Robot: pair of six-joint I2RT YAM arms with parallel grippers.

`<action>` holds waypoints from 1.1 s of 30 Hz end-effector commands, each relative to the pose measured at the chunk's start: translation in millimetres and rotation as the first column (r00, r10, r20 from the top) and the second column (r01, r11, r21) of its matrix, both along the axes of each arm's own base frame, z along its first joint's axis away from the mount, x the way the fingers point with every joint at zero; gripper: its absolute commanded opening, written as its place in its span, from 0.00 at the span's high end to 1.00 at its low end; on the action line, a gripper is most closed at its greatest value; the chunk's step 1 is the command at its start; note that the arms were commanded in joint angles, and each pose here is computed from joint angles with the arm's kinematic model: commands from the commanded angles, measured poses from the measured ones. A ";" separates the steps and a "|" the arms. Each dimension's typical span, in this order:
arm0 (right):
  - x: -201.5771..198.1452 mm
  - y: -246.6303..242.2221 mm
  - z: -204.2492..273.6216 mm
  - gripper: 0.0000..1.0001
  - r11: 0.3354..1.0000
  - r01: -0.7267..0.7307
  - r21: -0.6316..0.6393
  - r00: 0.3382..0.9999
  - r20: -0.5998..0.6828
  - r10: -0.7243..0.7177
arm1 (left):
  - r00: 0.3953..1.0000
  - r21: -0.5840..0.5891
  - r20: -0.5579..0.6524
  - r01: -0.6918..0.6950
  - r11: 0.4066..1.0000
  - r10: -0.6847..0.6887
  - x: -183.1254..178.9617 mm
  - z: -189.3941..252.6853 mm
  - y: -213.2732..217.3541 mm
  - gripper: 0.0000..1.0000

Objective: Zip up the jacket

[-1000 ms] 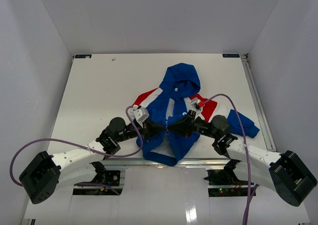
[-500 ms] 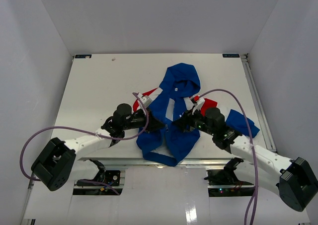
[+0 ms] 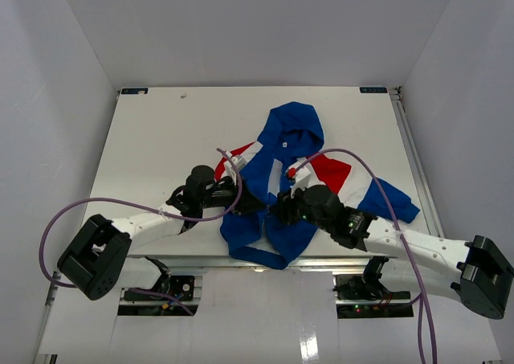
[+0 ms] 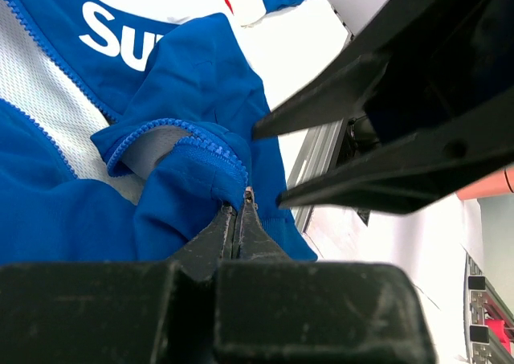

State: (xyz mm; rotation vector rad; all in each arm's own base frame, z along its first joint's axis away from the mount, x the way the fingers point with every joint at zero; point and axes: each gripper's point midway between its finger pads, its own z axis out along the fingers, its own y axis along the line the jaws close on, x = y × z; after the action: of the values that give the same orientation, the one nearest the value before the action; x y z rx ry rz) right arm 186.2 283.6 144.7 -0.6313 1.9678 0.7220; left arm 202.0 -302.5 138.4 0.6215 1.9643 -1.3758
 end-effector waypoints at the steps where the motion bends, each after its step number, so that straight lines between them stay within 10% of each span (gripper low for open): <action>1: 0.7 0.1 7.2 0.49 0.994 0.080 0.072 0.996 0.029 -0.083 | 1.000 -0.027 0.028 0.008 1.000 -0.007 0.9 11.5 -0.3 1.00; 33: -11.1 27.0 -16.1 0.59 0.997 -0.014 0.082 1.000 -0.010 0.015 | 0.999 -0.019 0.042 -0.018 1.000 0.018 3.7 8.8 3.0 1.00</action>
State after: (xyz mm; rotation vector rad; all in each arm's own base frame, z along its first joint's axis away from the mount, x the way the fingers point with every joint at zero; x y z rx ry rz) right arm 172.5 300.7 113.7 -0.6136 1.9882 0.7693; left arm 202.5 -301.4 136.9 0.6160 1.9674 -1.3703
